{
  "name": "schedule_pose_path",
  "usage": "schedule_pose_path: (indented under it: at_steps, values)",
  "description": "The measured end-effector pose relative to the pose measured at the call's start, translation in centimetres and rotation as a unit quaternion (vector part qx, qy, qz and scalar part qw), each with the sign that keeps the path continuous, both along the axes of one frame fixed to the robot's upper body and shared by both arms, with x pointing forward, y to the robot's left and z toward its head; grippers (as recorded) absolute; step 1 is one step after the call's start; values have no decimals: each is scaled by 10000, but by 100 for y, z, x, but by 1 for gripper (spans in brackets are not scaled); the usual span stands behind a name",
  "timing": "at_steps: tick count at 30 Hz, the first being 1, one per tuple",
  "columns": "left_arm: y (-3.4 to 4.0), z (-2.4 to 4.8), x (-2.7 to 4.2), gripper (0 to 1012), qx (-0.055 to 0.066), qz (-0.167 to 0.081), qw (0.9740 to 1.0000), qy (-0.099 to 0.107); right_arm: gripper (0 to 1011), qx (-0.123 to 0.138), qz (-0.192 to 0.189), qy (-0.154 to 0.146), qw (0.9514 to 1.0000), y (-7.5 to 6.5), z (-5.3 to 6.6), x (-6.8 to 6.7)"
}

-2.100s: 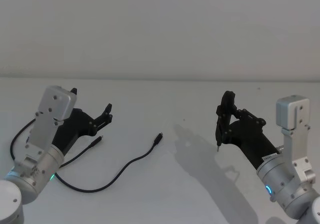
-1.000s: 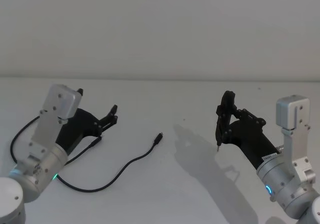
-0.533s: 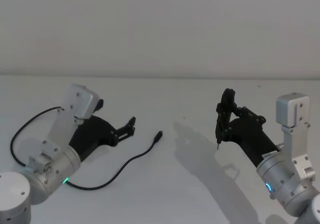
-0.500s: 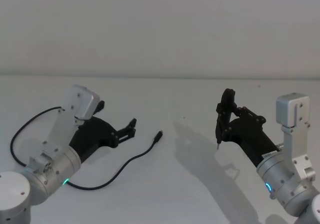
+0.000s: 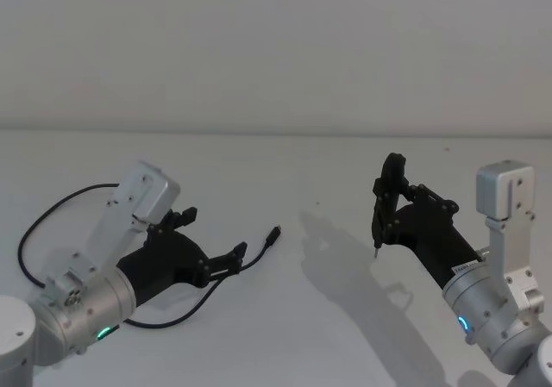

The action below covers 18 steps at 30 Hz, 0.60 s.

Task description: Pick up the data cable with the one hand.

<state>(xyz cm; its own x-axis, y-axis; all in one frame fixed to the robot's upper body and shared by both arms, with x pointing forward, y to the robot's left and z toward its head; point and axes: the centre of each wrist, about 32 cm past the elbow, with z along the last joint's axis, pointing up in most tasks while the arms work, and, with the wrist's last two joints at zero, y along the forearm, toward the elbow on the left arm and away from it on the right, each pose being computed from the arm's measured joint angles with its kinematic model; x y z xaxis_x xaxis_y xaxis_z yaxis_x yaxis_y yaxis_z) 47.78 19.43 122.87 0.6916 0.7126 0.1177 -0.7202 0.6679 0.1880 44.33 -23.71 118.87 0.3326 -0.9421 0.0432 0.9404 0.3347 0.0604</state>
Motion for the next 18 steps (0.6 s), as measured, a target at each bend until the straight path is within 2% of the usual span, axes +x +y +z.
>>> schedule_pose_path:
  at_steps: [6, 9, 10, 12, 18]
  values:
    - [63, 24, 44, 1001, 159, -170, 9997, 118, 274, 0, 0, 0, 10000, 0, 0, 0]
    - [94, 36, 102, 1001, 302, -237, 9991, 169, 275, 0, 0, 0, 10000, 0, 0, 0]
    - [94, 36, 102, 1001, 302, -237, 9991, 169, 275, 0, 0, 0, 10000, 0, 0, 0]
    - [110, 39, 157, 1001, 419, -275, 9985, 203, 275, 0, -1, 0, 10000, 0, 0, 0]
    - [106, 33, 255, 1001, 600, -374, 9971, 284, 275, 0, 0, 0, 10000, 0, 0, 0]
